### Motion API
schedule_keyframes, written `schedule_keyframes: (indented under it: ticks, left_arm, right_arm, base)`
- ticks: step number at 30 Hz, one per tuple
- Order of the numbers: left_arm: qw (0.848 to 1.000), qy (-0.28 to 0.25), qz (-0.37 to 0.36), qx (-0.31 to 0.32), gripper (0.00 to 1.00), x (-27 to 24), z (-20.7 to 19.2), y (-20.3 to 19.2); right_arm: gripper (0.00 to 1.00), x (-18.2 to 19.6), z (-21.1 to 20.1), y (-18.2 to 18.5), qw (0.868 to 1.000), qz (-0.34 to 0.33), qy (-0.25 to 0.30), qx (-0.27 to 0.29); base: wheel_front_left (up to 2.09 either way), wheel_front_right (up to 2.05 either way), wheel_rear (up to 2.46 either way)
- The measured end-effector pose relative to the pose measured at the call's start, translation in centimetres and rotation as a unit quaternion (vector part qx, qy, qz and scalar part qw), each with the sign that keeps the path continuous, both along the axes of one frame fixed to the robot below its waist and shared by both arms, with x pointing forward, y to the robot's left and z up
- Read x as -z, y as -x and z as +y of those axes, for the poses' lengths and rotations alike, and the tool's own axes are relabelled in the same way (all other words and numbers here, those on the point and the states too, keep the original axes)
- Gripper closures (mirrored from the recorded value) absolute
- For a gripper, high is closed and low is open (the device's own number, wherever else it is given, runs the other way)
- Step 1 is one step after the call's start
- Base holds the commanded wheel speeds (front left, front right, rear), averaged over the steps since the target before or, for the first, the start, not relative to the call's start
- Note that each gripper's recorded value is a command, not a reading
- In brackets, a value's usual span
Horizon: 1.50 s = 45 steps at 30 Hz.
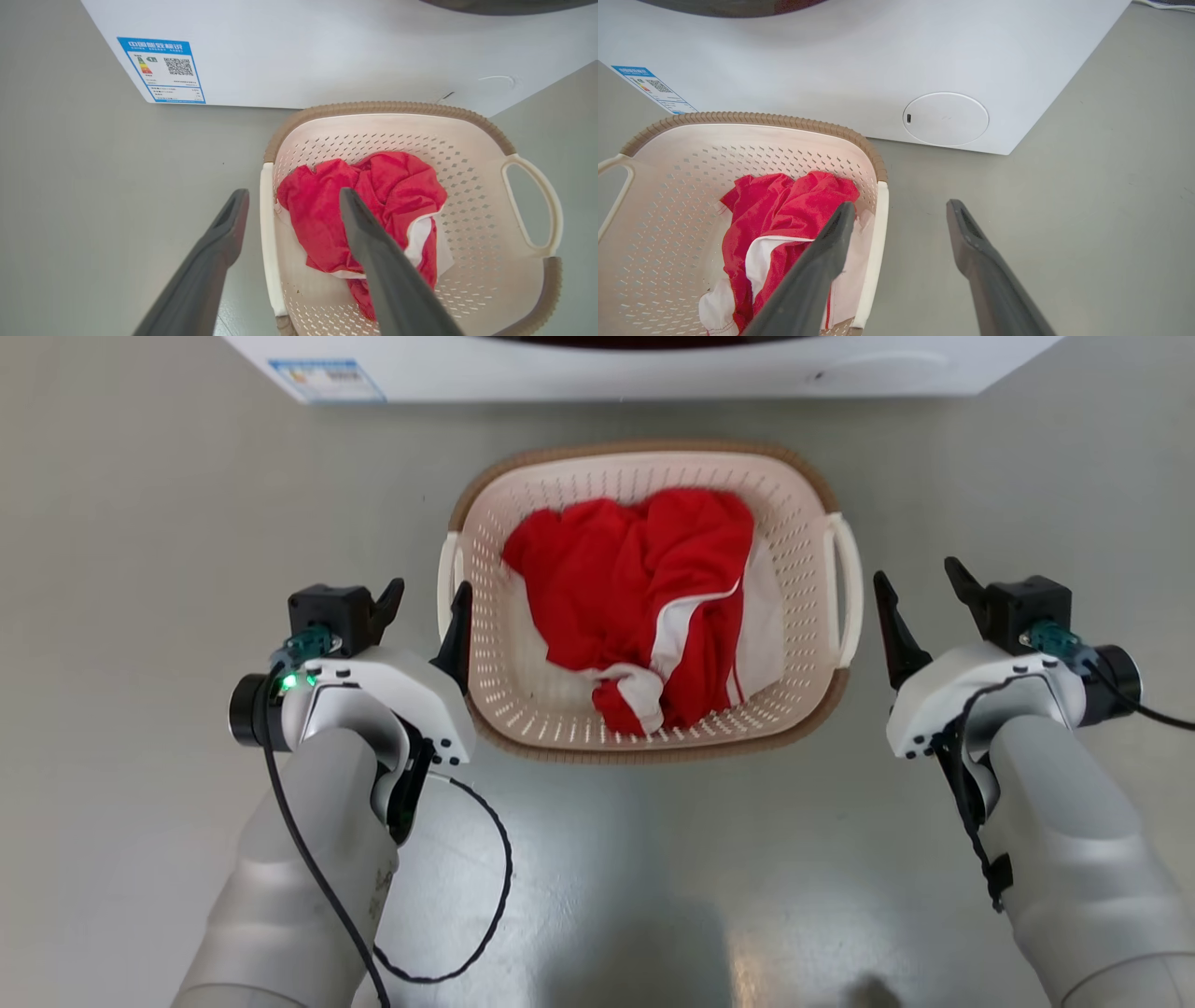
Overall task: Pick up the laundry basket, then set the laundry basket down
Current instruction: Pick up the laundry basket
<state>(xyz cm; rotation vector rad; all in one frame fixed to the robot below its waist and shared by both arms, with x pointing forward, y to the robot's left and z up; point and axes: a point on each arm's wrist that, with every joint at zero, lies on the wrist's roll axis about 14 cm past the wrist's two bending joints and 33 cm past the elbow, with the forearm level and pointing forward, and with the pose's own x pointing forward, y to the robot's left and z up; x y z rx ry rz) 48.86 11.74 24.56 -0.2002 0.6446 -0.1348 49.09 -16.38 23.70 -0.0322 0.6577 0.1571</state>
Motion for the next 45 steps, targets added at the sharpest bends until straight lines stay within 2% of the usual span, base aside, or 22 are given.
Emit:
schedule_keyframes:
  ticks: [13,17,45]
  left_arm:
    - [0.999,0.018,0.046,0.005,0.00,4.5,-1.0,0.2]
    - [0.998,0.007,0.057,0.004,0.00,5.5,-0.9,0.3]
    - [0.995,-0.004,0.093,0.028,0.00,10.0,-1.7,0.4]
  right_arm:
    - [0.00,4.9,2.1,-0.1,0.999,0.044,-0.012,-0.020]
    - [0.00,6.0,2.3,0.3,0.998,0.056,-0.014,-0.022]
    - [0.00,10.7,3.2,0.1,0.995,0.089,-0.019,-0.030]
  base:
    - [0.00,0.00,0.00]
    - [0.00,0.00,0.00]
    - [0.00,0.00,0.00]
